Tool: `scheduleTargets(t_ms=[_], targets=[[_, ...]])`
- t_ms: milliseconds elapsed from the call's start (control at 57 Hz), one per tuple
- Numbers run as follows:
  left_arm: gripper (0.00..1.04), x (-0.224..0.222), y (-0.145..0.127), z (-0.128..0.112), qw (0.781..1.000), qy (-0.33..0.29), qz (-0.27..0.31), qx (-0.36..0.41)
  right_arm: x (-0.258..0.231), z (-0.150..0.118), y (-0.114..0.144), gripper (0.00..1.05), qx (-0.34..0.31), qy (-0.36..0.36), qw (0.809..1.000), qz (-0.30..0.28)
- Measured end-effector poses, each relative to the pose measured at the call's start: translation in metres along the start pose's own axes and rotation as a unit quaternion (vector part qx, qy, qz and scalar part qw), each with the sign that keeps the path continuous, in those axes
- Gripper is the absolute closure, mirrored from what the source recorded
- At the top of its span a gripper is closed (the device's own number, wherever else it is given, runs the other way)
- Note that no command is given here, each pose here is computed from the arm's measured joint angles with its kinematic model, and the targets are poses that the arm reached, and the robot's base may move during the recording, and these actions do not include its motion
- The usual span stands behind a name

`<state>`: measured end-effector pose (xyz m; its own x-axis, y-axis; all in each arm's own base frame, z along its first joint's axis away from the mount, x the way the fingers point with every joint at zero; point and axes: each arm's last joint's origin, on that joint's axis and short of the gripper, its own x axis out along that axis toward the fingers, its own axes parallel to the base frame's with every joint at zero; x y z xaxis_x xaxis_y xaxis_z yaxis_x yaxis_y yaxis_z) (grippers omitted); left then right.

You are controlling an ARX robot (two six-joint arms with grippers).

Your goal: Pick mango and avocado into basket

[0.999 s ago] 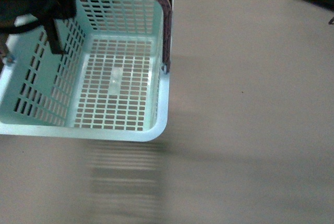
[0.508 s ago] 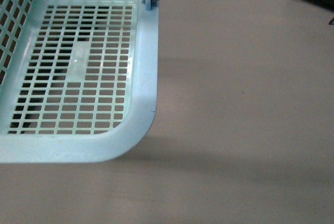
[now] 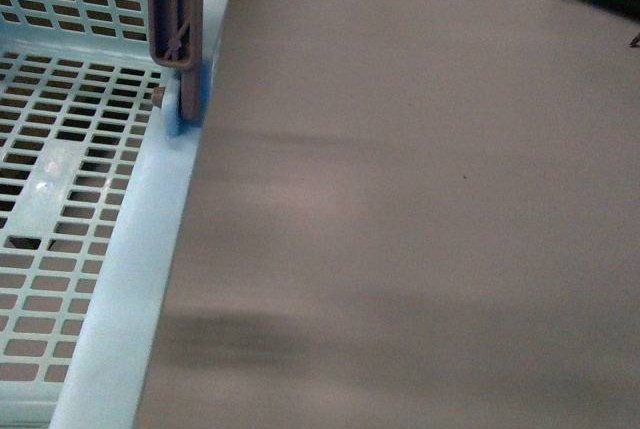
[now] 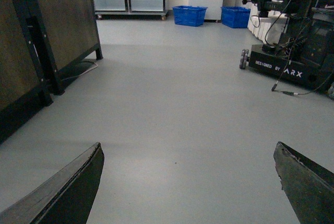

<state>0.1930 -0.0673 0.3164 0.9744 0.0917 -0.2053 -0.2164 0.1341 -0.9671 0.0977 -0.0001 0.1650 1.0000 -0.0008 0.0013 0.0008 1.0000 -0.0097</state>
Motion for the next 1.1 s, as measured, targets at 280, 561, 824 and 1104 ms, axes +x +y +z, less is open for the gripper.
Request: scheduleTargets(t_ms=[280, 561, 824, 1104], targets=[[0.96, 0.0001, 0.0007, -0.0007, 1.000, 0.008, 0.001, 0.001, 0.0000, 0.0000, 0.0000, 0.08, 0.000, 0.000, 1.000, 0.000], [0.96, 0.0005, 0.0023, -0.0008, 1.000, 0.006, 0.003, 0.004, 0.0000, 0.0000, 0.0000, 0.08, 0.000, 0.000, 1.000, 0.000], [0.96, 0.0005, 0.0027, -0.0009, 1.000, 0.007, 0.004, 0.004, 0.0000, -0.0001, 0.0000, 0.08, 0.000, 0.000, 1.000, 0.000], [0.96, 0.0004, 0.0027, -0.0008, 1.000, 0.006, 0.003, 0.004, 0.0000, -0.0001, 0.0000, 0.08, 0.000, 0.000, 1.000, 0.000]])
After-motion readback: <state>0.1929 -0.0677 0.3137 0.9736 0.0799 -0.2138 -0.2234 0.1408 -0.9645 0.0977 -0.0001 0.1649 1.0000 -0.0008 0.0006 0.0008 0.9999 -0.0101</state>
